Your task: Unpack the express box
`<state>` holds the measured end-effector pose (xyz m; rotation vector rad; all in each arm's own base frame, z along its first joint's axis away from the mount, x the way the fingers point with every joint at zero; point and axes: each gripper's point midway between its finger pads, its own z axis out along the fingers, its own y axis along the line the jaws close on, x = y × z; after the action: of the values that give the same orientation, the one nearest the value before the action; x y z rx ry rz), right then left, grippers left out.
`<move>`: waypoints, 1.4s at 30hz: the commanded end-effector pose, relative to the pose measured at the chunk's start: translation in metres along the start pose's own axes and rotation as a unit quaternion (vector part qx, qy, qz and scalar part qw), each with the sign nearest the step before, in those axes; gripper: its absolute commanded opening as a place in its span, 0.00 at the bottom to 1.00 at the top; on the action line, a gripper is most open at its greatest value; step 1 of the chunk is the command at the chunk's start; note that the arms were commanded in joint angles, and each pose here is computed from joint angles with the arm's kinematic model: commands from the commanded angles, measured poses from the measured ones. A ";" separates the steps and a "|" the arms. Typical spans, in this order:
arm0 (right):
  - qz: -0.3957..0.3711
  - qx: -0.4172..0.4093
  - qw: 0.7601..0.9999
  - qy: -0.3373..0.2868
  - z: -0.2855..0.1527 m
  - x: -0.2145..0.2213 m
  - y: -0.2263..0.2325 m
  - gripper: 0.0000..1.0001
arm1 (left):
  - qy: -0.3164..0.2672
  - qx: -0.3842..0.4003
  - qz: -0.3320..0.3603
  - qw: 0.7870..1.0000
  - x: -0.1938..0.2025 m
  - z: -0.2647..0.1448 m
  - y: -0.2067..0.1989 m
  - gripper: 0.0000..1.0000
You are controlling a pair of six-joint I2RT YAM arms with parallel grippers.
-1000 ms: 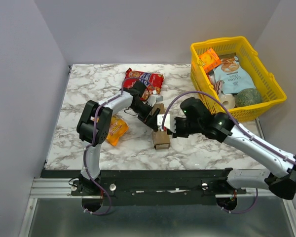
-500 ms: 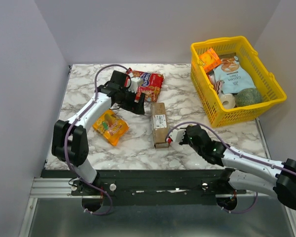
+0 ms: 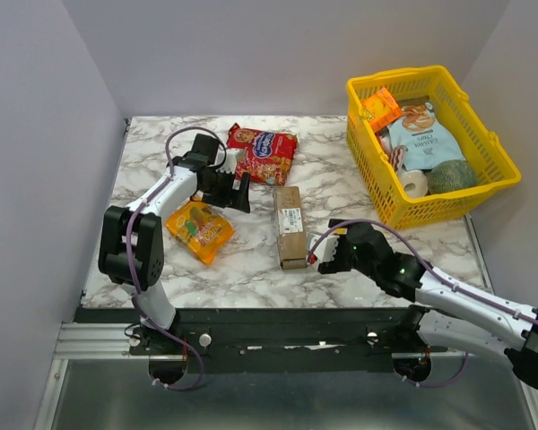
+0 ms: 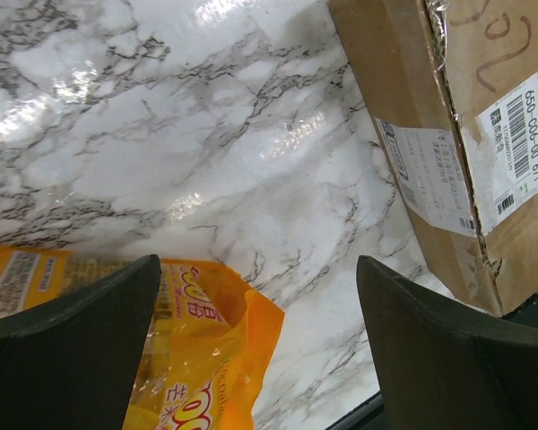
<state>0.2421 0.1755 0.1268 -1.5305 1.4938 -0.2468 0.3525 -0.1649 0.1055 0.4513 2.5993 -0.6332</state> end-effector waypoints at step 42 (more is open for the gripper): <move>0.353 -0.124 0.922 0.103 0.071 0.060 0.028 0.24 | 0.057 0.166 0.068 0.982 0.015 0.028 -0.058 0.68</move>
<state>0.3046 0.2127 0.0833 -1.0407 2.0457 0.3320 0.3332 -0.2212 0.0900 0.7165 2.5646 -1.0390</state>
